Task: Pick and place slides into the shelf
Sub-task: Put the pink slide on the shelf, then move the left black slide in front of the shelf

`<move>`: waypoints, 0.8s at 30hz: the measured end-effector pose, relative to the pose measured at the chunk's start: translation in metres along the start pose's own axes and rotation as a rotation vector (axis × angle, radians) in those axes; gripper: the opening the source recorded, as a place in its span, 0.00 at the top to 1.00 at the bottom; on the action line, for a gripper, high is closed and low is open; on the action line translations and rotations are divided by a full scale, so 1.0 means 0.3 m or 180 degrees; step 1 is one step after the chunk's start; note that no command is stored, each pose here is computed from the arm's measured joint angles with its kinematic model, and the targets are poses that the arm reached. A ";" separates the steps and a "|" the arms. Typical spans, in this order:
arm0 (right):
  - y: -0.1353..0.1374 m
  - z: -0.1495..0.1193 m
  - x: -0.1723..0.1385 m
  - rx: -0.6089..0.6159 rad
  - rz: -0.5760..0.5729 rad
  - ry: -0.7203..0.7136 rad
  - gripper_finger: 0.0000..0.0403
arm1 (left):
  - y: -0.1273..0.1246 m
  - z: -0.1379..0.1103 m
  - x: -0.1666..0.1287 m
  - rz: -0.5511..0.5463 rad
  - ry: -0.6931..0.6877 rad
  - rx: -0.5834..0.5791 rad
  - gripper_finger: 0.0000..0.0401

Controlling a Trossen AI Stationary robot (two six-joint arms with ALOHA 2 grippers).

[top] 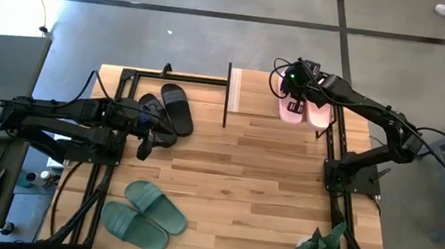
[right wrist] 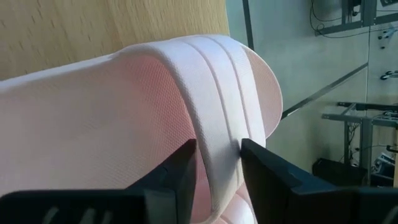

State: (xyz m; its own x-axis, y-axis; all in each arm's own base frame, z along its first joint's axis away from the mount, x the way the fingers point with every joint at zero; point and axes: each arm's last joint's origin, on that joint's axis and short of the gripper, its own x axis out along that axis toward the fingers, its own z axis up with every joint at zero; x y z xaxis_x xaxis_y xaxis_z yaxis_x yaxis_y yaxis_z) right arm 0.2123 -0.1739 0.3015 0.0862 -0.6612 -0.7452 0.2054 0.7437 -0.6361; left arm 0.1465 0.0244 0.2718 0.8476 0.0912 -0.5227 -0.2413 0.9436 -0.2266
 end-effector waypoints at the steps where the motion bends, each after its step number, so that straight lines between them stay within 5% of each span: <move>1: 0.000 0.000 0.000 0.0010 0.0000 0.0000 0.70 | 0.000 0.000 0.000 -0.0001 -0.0002 0.0000 0.56; 24: -0.003 -0.027 -0.037 0.0145 0.0041 0.0002 0.61 | 0.000 0.000 0.000 0.0000 -0.0001 0.0000 0.56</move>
State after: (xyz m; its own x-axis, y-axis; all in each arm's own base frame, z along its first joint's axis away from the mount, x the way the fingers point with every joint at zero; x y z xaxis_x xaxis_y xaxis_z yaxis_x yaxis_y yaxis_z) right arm 0.2032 -0.1665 0.3088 0.0885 -0.6515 -0.7535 0.2486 0.7469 -0.6167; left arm 0.1465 0.0244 0.2719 0.8478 0.0913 -0.5225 -0.2413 0.9436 -0.2267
